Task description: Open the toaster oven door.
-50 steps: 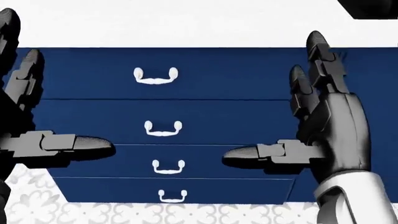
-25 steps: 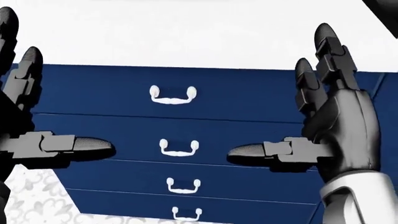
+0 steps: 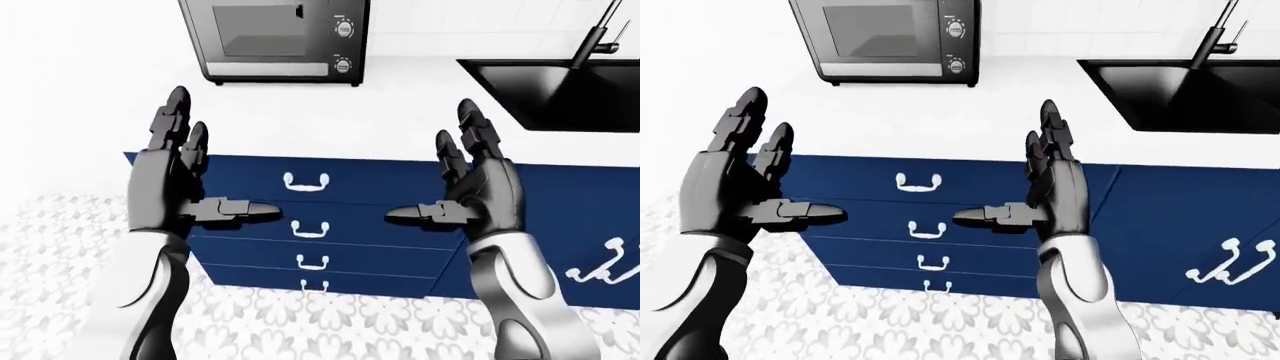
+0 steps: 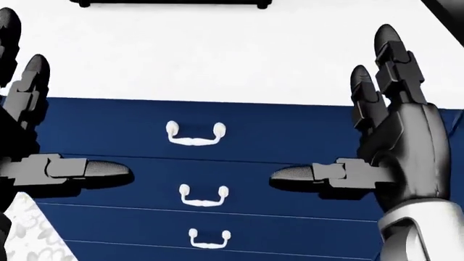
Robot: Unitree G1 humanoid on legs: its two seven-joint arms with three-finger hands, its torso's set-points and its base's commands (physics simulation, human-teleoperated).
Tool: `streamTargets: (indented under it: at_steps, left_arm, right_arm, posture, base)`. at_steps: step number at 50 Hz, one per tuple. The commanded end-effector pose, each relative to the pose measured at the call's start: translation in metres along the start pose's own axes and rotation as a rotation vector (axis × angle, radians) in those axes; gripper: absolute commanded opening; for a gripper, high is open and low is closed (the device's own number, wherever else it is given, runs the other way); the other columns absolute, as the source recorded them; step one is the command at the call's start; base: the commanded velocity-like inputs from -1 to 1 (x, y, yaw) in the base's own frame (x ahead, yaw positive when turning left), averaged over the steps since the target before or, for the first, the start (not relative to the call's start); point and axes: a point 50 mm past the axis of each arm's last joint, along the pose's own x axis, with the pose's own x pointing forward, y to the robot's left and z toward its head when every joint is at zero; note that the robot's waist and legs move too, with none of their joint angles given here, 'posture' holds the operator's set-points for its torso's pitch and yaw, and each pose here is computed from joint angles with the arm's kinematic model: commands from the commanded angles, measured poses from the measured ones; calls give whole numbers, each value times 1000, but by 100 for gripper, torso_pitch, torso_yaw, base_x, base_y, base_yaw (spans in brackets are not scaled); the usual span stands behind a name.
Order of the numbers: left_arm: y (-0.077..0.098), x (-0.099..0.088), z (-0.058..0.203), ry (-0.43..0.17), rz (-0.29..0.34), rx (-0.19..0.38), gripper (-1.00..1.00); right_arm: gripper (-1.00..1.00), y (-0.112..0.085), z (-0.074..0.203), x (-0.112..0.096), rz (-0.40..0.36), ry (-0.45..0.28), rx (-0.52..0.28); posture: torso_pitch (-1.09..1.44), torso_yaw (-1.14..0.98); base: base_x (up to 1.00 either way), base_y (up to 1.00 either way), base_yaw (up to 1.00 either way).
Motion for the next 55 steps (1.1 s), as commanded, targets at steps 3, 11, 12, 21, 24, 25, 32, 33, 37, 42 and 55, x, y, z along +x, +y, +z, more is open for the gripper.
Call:
streamTargets:
  at_steps: [3,11,12,21,24,25,32,33,37,42,55]
  left_arm:
    - [-3,-1,14,-79,-14,4,100]
    - [-4,-1,14,-79,-15,3,100]
    - [-4,-1,15,-80,-15,4,100]
    - [-3,-2,13,-79,-11,1,100]
    - [-3,-3,13,-80,-11,1,100]
    - [-3,-3,13,-80,-11,0,100]
    - [-2,-3,13,-80,-8,1,100]
    - [-2,-3,12,-79,-7,1,100]
    - [-2,-3,13,-80,-7,1,100]
    - [-1,-4,12,-78,-5,3,100]
    - [0,-4,12,-79,-3,3,100]
  right_arm:
    - [100,0,15,-1,-1,-89,-8]
    - [100,0,17,-2,8,-89,-9]
    - [100,0,17,-2,8,-90,-10]
    - [100,-1,17,-2,0,-90,-8]
    - [100,-1,18,-3,0,-92,-9]
    - [100,-1,18,-3,-2,-92,-8]
    - [100,-2,18,-4,-5,-92,1]
    - [100,-2,18,-4,-5,-93,1]
    - [100,-2,18,-3,-5,-93,5]
    - [100,-3,15,-4,-4,-90,4]
    - [100,-2,16,-4,-3,-91,6]
  posture:
    - [0,0]
    - [0,0]
    - [0,0]
    - [0,0]
    - [0,0]
    - [0,0]
    - [0,0]
    - [0,0]
    - [0,0]
    - [0,0]
    - [0,0]
  base:
    - [17,0,0]
    - [18,0,0]
    - [17,0,0]
    - [18,0,0]
    - [17,0,0]
    - [18,0,0]
    - [18,0,0]
    - [19,0,0]
    - [18,0,0]
    - [18,0,0]
    - [18,0,0]
